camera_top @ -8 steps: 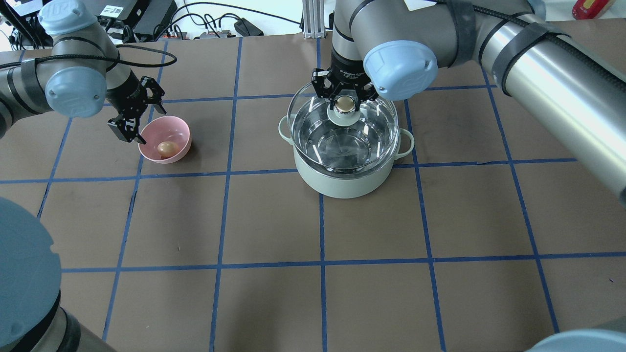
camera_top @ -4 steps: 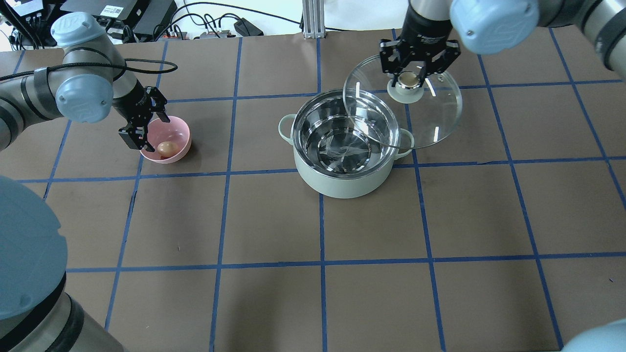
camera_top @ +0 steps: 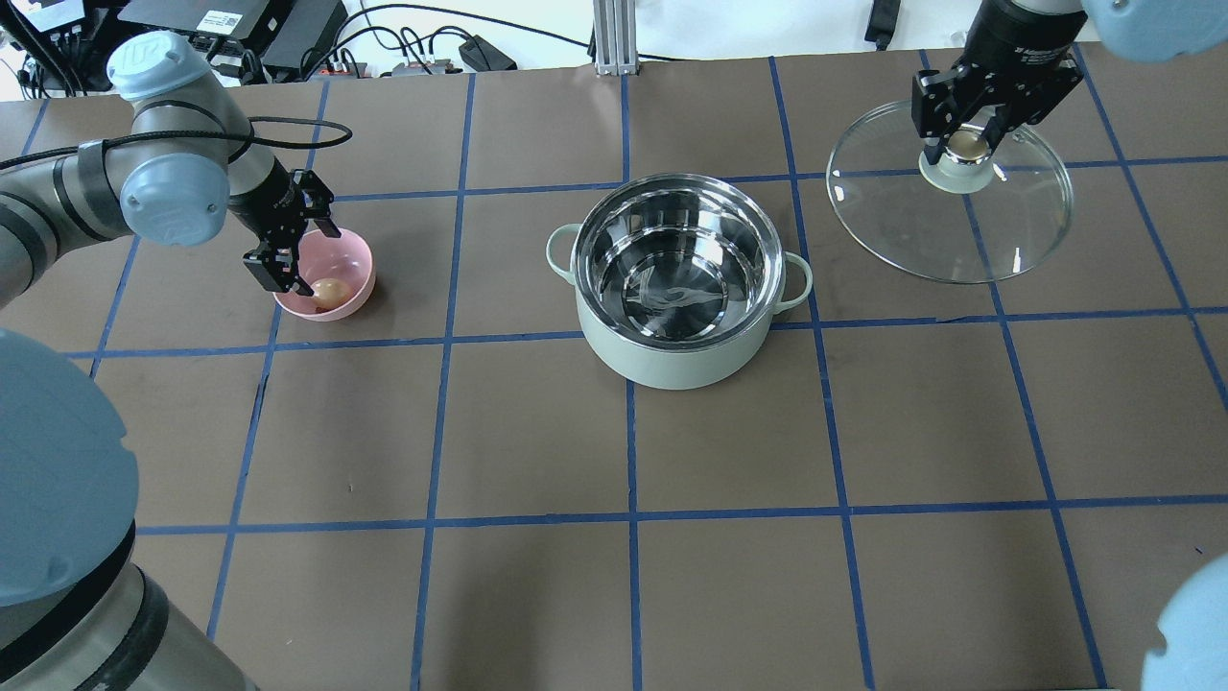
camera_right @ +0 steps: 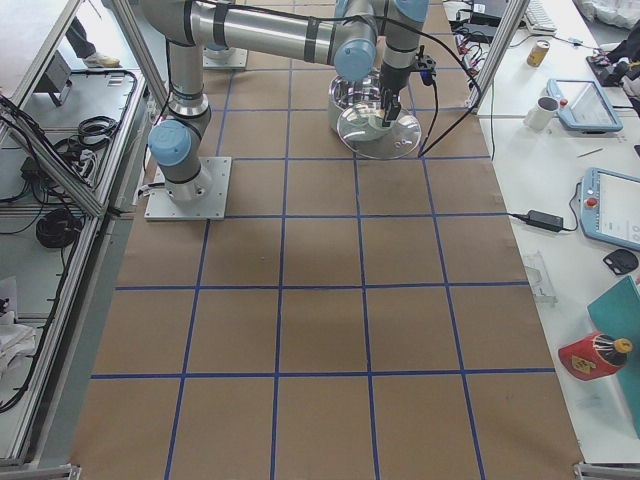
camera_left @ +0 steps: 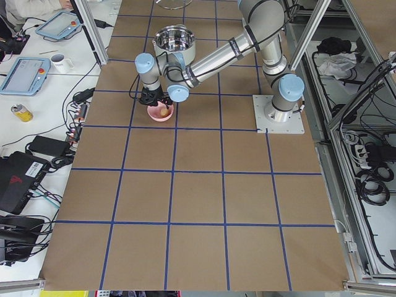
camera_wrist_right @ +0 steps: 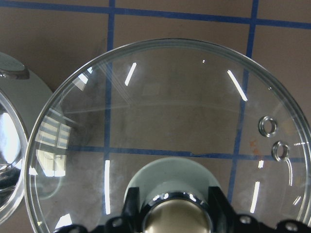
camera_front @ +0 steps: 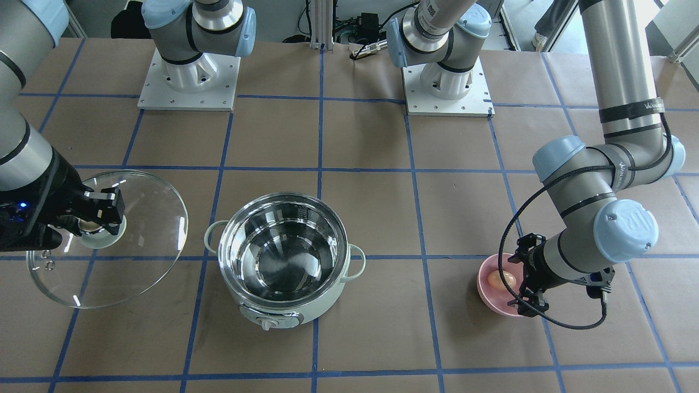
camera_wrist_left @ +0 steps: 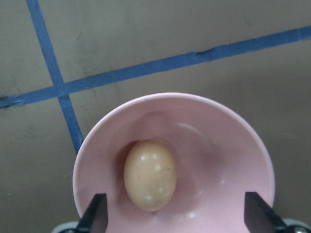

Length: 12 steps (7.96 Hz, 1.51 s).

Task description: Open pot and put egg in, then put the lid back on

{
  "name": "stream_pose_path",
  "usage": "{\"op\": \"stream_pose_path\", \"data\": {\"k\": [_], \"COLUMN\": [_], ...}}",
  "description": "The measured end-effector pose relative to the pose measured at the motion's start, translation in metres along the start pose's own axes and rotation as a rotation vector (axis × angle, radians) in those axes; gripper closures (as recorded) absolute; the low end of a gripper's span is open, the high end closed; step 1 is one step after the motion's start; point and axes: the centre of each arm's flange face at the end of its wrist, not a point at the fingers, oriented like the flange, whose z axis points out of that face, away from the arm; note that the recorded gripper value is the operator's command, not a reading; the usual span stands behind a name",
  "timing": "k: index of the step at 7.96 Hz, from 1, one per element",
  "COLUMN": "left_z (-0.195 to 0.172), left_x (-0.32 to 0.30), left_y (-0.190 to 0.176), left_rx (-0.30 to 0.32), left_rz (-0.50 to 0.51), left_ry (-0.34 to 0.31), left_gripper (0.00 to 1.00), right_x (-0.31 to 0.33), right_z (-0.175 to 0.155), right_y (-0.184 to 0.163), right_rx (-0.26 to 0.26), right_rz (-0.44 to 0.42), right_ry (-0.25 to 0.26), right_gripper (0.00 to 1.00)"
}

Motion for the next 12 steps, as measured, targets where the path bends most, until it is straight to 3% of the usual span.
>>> {"op": "stream_pose_path", "data": {"k": [8,12], "left_z": [0.023,0.024], "left_x": [-0.004,-0.004], "left_y": [0.002,0.001], "left_rx": [-0.02,-0.015], "left_rz": [-0.001,0.001], "left_ry": [-0.027,-0.027], "left_gripper": [0.0,0.02], "right_x": [0.03,0.032], "right_z": [0.037,0.041], "right_y": [-0.016,-0.017], "right_rx": [-0.015,-0.018], "right_rz": [-0.022,-0.032], "right_ry": [0.012,0.016], "right_gripper": [1.0,1.0]}}
